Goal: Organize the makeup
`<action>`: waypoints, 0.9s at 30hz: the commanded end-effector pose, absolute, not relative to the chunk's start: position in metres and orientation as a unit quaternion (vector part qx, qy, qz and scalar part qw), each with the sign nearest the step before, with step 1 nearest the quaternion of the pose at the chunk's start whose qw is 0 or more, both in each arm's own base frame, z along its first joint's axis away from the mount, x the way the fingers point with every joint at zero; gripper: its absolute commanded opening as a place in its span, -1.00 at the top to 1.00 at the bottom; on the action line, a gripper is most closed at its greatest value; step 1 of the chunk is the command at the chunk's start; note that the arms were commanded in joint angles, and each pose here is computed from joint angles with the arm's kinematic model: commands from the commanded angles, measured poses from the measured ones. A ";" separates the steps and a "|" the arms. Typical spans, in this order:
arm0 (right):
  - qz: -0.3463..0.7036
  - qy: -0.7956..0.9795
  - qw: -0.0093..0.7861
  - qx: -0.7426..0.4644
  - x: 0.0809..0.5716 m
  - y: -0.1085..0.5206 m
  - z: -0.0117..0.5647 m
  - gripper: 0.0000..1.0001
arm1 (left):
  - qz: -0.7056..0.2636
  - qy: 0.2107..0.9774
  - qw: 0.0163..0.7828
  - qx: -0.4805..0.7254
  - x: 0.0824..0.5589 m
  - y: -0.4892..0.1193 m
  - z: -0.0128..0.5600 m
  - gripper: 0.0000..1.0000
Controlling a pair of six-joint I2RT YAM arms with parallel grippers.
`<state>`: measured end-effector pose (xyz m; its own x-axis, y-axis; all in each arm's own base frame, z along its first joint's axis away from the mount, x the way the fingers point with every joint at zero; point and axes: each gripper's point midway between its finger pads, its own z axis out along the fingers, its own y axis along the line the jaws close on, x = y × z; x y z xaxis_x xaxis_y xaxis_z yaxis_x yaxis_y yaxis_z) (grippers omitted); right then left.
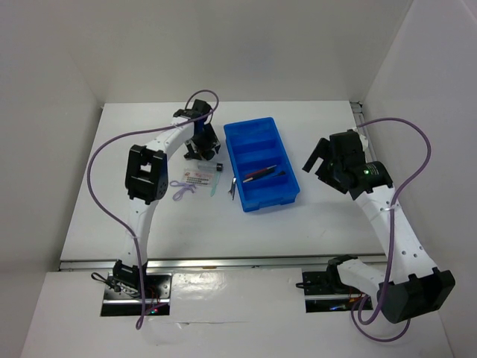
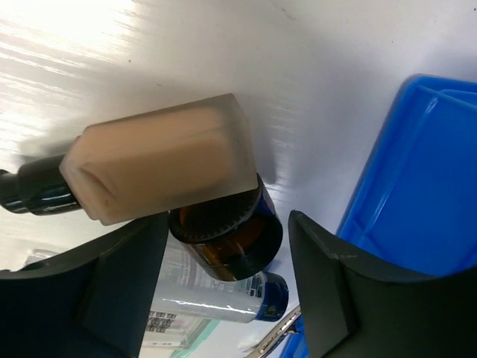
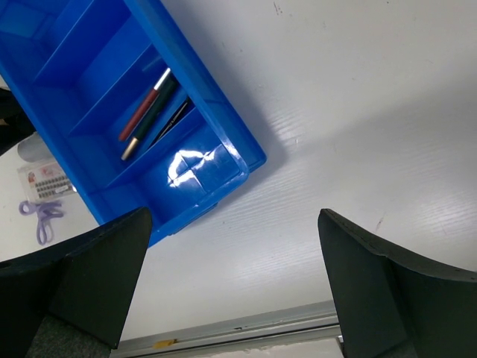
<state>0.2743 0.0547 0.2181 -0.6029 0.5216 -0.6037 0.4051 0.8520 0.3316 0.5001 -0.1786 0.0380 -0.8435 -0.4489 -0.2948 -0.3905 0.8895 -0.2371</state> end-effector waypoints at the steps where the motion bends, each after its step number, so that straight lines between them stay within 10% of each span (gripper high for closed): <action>1: 0.080 0.885 0.381 0.255 0.282 0.052 0.230 -1.00 | -0.089 0.950 0.199 -0.226 0.515 -0.183 0.046 -0.52; 13: 0.076 0.889 0.373 0.255 0.285 0.053 0.222 -1.00 | -0.083 0.943 0.252 -0.202 0.509 -0.189 0.094 0.04; 27: 0.088 0.891 0.368 0.251 0.282 0.057 0.221 -1.00 | -0.099 0.918 0.346 -0.169 0.499 -0.179 0.199 0.17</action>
<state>0.2765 0.0564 0.2110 -0.6275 0.5060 -0.5918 0.3997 0.8616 0.3129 0.4950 -0.1823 0.1665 -0.7404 -0.4026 -0.5382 -0.2864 0.9134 -0.2893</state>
